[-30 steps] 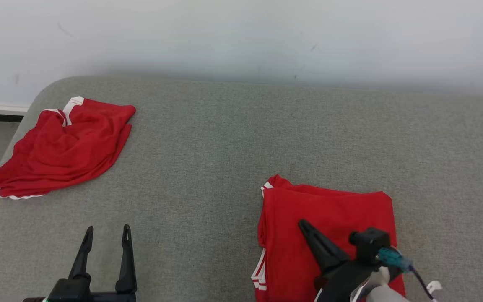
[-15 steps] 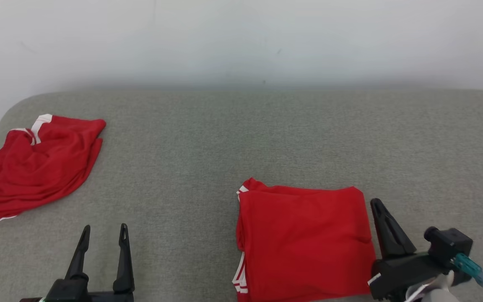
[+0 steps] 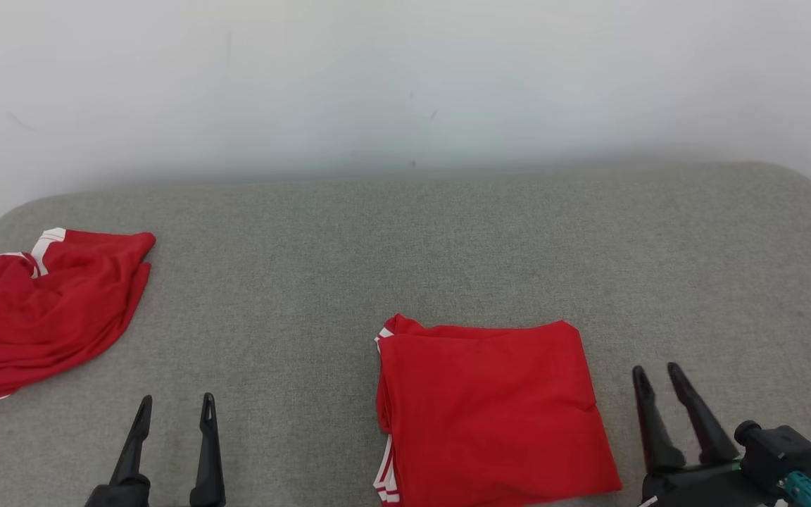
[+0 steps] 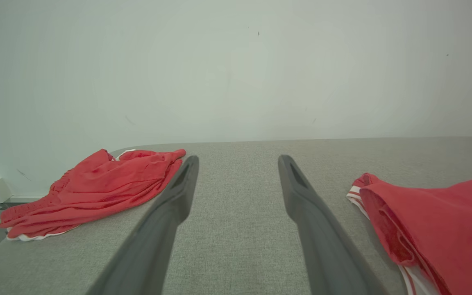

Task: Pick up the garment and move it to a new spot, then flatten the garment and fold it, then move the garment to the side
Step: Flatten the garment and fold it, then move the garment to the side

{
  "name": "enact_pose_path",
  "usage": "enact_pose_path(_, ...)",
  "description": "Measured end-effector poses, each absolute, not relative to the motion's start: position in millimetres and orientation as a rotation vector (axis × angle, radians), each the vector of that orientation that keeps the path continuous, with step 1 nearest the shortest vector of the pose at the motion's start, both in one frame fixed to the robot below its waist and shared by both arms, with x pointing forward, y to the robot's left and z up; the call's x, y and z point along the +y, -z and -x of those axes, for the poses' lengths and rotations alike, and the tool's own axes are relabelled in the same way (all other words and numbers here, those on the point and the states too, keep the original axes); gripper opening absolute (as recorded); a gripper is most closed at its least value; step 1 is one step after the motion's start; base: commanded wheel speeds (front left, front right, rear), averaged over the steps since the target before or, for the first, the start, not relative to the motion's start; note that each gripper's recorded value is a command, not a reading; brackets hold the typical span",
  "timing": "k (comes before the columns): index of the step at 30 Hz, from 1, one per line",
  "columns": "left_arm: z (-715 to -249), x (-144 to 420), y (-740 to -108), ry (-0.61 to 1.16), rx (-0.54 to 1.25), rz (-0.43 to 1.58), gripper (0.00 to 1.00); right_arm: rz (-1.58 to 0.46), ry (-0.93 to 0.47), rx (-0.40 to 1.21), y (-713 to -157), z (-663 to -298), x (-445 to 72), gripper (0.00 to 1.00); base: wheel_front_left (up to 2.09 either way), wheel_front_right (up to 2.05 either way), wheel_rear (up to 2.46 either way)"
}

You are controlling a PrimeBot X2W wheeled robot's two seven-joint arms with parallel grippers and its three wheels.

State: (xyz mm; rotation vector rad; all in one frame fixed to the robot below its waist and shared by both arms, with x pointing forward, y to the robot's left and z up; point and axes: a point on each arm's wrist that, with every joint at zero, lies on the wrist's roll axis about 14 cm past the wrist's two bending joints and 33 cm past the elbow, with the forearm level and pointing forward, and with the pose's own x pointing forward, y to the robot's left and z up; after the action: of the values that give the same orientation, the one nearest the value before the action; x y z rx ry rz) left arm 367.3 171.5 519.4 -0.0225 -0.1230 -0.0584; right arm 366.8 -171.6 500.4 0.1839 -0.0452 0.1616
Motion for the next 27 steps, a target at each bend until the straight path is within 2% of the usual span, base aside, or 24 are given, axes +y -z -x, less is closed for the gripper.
enact_pose_path(1, -367, 172, -520, 0.057, -0.124, 0.022, 1.0, -0.182, -0.161, -0.05, -502, -366, -171, 1.0, 0.0, 0.0, 0.0)
enact_pose_path(27, -350, 189, -511, 0.007, -0.1, 0.021, 1.0, -0.176, -0.172, -0.05, -511, -366, -159, 1.0, 0.0, 0.0, 0.0)
